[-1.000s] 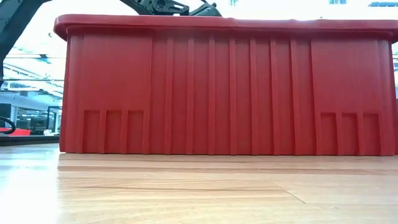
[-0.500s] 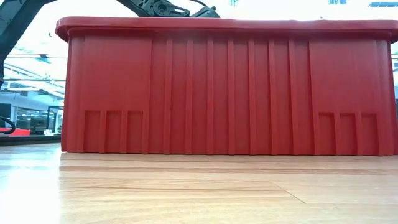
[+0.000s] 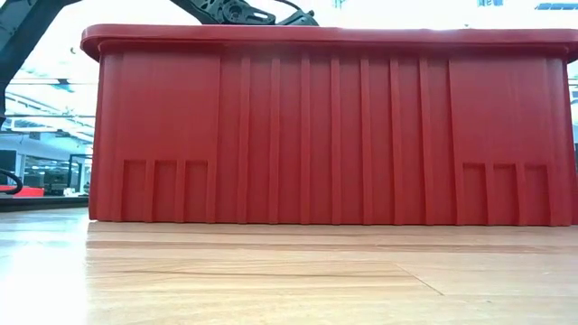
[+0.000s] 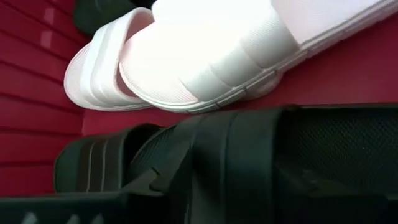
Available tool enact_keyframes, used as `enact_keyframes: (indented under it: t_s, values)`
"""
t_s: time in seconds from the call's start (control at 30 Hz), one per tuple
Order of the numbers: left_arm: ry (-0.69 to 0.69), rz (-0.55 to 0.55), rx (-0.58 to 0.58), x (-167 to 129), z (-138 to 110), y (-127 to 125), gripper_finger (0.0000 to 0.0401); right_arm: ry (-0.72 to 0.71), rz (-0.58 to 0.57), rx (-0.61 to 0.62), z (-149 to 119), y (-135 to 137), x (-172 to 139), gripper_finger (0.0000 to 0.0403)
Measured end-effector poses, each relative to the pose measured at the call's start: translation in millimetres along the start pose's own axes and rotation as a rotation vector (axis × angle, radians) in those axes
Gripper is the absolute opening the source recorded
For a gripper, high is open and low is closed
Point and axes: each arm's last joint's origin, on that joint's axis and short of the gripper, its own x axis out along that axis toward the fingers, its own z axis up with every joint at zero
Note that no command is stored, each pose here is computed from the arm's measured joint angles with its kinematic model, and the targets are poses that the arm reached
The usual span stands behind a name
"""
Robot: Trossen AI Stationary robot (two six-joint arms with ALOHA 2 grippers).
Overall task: Pick and place slides into bin
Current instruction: Put the black slide into the red bin
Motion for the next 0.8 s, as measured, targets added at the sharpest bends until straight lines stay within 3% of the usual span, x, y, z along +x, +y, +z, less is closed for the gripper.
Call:
enact_keyframes:
  t_s: [0.23, 0.6, 0.8]
  values:
    - [0.007, 0.024, -0.029, -0.1, 0.0, 0.5, 0.0205, 0.003, 0.001, -0.005, -0.4, 0.1, -0.1, 0.0169]
    - [-0.029, -0.152, -0.078, -4.7, 0.4, -4.5, 0.0226, 0.005, 0.005, -0.001, -0.7, 0.2, -0.1, 0.0169]
    - [-0.088, -0.23, -0.082, -22.9, 6.3, -2.7, 0.0228, 0.011, 0.006, -0.007, -1.4, 0.2, -0.1, 0.0169]
